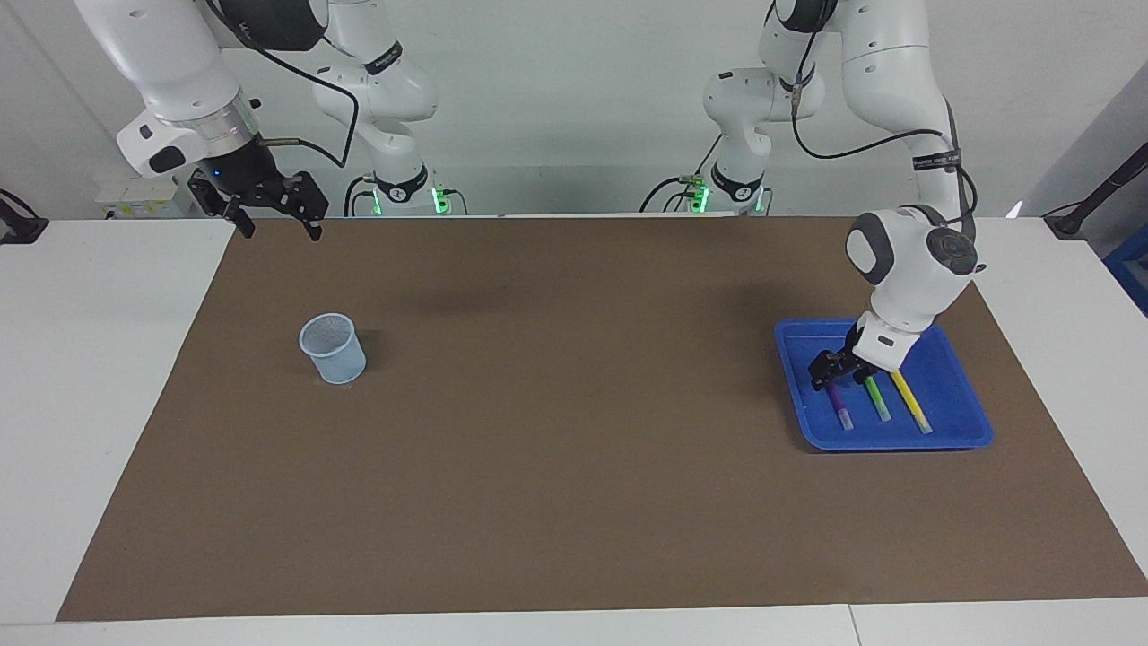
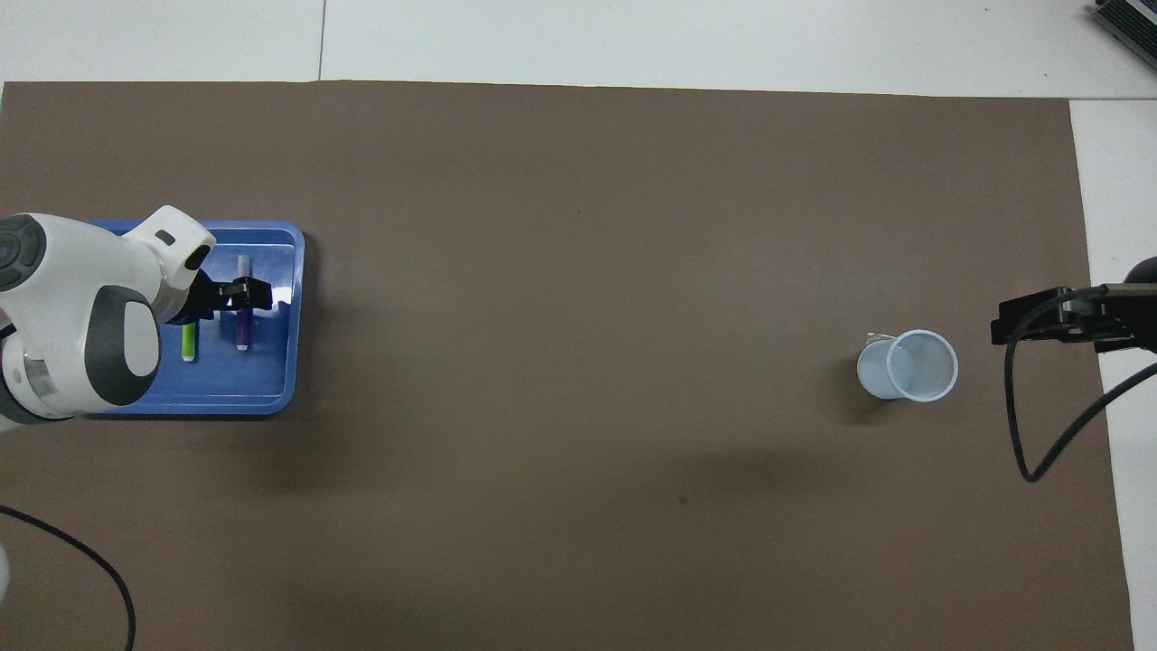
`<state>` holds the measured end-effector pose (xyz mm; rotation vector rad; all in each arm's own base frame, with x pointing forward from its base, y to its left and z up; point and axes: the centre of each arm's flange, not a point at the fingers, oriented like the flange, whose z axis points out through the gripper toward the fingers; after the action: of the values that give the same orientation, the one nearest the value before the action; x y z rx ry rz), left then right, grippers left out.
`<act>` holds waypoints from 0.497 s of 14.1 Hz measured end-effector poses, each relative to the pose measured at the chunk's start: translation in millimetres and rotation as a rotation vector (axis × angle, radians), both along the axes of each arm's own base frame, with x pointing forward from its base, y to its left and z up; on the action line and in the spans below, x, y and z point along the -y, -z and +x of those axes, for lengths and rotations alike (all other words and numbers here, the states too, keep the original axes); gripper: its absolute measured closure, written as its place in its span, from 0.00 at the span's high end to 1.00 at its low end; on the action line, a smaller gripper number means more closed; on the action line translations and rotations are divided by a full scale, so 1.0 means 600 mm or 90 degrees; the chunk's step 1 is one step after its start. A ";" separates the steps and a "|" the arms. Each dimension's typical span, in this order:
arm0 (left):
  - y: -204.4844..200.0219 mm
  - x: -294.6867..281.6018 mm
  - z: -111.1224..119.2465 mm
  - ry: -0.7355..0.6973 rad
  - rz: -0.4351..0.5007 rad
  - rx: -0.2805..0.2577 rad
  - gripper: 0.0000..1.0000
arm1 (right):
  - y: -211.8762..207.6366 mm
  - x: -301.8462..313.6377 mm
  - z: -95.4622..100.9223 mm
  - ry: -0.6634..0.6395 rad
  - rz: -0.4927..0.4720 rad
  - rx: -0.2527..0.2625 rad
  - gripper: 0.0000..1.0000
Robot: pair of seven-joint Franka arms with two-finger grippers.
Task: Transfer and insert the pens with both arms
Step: 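Reach the left gripper into the blue tray and grasp the purple pen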
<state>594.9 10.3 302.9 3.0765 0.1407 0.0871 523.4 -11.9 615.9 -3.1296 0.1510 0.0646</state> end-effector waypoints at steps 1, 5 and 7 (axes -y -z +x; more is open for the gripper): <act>0.005 0.001 0.001 0.001 0.000 0.000 0.80 | 0.000 0.000 0.000 0.000 0.000 0.000 1.00; 0.006 0.001 0.002 0.002 0.001 0.002 0.51 | 0.000 0.000 0.000 0.000 0.000 0.000 1.00; 0.004 0.001 0.004 0.002 0.001 0.006 0.31 | 0.000 0.000 0.000 0.000 0.000 0.000 1.00</act>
<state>597.4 9.8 300.6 3.0772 0.1355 0.1018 523.4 -11.9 615.9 -3.1296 0.1510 0.0646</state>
